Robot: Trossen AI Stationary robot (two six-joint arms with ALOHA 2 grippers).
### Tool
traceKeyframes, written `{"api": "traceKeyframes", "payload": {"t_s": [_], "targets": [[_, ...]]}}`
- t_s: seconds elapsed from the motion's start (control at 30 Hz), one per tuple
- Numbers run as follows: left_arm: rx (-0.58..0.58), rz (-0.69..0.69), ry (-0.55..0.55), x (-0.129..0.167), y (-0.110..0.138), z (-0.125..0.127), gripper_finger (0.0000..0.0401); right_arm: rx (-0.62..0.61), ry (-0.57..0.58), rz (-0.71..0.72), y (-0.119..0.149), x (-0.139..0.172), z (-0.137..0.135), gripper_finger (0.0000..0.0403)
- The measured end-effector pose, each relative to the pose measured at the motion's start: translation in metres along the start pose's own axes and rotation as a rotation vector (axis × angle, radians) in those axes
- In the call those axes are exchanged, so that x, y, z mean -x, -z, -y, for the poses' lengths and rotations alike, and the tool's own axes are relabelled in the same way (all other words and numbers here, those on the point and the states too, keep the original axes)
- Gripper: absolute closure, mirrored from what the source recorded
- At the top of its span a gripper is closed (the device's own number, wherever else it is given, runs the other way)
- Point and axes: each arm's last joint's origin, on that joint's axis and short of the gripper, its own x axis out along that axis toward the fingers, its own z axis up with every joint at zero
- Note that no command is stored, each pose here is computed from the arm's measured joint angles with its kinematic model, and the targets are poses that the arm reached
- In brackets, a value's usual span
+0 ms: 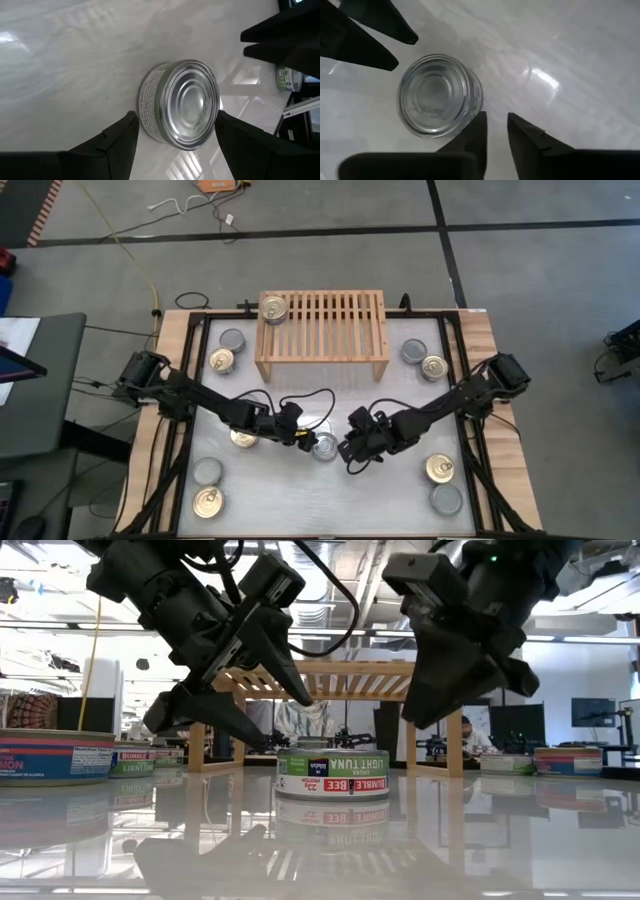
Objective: Stack canned seafood by type on shelf
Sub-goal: Put the green tuna can on the shelf
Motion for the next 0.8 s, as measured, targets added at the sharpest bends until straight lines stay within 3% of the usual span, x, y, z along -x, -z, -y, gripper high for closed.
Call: {"api": "traceKeyframes", "payload": {"t_s": [0.27, 0.4, 0.6, 0.8], "targets": [[-0.003, 0.002, -0.001, 0.000, -0.001, 0.000, 0.0152, -0.060, -0.033, 0.001, -0.007, -0.004, -0.001, 0.0195], [-0.014, 0.001, -0.002, 0.000, -0.001, 0.000, 0.0152, -0.086, -0.027, -0.008, -0.001, -0.023, -0.002, 0.0160], [-0.014, 0.001, -0.003, 0.000, -0.001, 0.000, 0.0152, -0.146, -0.052, -0.068, 0.008, -0.042, -0.004, 0.0157], [-0.015, 0.000, -0.006, 0.000, -0.001, -0.001, 0.0152, -0.151, -0.059, -0.063, 0.005, -0.042, -0.005, 0.0193]]}}
